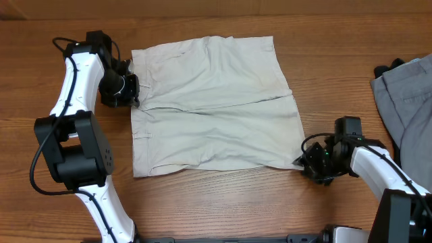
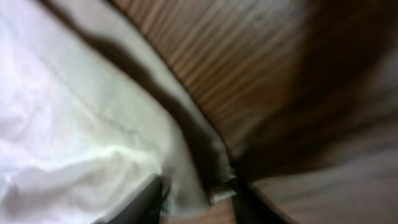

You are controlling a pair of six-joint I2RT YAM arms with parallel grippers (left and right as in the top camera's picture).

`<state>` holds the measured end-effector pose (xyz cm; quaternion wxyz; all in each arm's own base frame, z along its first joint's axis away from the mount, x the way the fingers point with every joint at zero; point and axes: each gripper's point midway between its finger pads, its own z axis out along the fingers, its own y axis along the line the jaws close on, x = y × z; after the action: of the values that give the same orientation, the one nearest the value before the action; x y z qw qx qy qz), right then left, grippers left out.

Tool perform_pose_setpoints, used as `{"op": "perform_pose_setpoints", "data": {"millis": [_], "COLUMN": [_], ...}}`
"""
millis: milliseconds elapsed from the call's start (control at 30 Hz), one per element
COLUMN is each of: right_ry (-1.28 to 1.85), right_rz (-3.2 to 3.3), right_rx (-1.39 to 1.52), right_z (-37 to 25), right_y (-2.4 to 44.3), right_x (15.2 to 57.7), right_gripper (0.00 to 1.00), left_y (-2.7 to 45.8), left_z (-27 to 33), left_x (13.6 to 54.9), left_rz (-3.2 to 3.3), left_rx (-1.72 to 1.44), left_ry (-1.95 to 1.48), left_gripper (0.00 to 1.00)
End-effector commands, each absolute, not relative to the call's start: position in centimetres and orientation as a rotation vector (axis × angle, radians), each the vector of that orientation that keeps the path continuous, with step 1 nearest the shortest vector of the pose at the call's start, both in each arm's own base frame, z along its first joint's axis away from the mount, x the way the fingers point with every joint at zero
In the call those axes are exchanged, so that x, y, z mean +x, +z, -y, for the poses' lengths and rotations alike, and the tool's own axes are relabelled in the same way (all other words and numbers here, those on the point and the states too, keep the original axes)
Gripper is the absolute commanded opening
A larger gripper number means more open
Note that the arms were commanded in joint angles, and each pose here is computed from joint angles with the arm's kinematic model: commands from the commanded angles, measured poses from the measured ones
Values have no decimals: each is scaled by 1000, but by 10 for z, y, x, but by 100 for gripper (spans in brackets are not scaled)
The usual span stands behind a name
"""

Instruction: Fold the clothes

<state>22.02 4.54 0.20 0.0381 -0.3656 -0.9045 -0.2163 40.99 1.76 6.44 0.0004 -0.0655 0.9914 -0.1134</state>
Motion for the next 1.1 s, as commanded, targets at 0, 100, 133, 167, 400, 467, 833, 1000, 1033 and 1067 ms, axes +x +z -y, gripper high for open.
{"op": "perform_pose_setpoints", "data": {"millis": [0, 100, 133, 167, 400, 467, 833, 1000, 1033, 1067], "right_ry": [-598, -432, -381, -317, -321, -328, -462, -557, -566, -567], "right_rz": [2761, 2792, 2804, 2805, 2832, 2832, 2923, 2941, 2940, 2938], "right_rx": [-1154, -1196, -1196, -1217, -1226, -1225, -1075, -1043, -1042, -1042], "right_z": [-41, -18, -10, 0, 18, 17, 8, 1, 0, 0], "right_y": [-6, -8, -7, -6, 2, 3, 7, 15, 15, 16], "right_x": [212, 209, 208, 206, 214, 214, 228, 238, 238, 238], "right_gripper": [8, 4, 4, 4, 5, 9, 67, 68, 68, 68], "left_y": [62, 62, 62, 62, 61, 62, 118, 169, 176, 181], "left_z": [-24, -25, -25, -27, -29, -28, -22, -9, -5, -2], "left_x": [414, 415, 415, 415, 420, 418, 384, 366, 362, 358], "left_rz": [-3112, -3109, -3108, -3106, -3091, -3097, -3076, -3002, -2996, -2998], "left_rx": [-184, -184, -183, -181, -178, -179, -246, -204, -211, -219], "left_ry": [-326, -321, -320, -311, -294, -304, -519, -530, -529, -530], "left_gripper": [6, 6, 6, 5, 6, 54, 100, 100, 100, 100]}}
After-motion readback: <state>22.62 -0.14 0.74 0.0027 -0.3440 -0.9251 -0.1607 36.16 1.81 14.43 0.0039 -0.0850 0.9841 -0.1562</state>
